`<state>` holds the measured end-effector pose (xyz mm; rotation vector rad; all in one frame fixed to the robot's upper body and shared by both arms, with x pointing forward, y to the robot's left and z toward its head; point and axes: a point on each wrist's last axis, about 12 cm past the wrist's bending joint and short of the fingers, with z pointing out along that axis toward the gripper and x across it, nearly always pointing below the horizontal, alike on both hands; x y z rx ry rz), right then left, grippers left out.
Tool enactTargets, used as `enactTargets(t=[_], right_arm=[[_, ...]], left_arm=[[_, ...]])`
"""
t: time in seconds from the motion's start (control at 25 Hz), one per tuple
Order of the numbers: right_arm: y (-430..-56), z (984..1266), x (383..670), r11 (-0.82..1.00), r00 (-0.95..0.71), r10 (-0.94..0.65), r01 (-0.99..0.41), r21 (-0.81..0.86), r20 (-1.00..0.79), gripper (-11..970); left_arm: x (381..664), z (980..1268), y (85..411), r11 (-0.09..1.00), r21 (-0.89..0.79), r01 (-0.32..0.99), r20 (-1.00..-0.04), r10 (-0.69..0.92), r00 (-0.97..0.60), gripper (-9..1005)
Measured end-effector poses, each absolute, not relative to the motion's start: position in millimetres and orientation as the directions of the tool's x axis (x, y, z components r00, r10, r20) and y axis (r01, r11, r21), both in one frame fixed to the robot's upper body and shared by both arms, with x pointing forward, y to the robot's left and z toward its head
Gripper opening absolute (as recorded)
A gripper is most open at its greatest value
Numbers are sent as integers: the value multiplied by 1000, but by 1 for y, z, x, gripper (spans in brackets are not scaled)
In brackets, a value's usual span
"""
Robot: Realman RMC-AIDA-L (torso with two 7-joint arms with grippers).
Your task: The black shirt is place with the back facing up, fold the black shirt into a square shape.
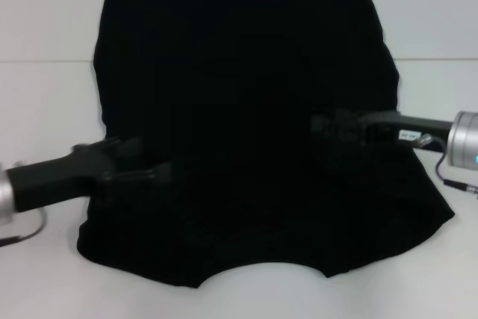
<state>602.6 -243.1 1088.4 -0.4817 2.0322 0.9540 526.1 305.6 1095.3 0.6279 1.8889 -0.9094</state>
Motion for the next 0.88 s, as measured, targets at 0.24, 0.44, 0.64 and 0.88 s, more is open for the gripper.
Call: enactTargets(t=[0.24,0.44,0.64,0.88], right_arm=[[-233,1086,603,624,-596,-13,-633,459,-803,801],[-231,1089,605,618,-594,-7,-635,463,-805,794],[-228,1091,607,616,-589,-9,-640,459,-808,783],[-228,1092,608,615,-586,-10,-643,457,-810,771]], left_arm=[[509,1096,342,667,-403,627,-804,68,-590,879],[505,1092,359,732,-440,521,-732,44,-680,866],[509,1084,361,773,-486,408,-629,15,-777,853],[512,1081,356,772,-512,377,-590,3,-807,838]])
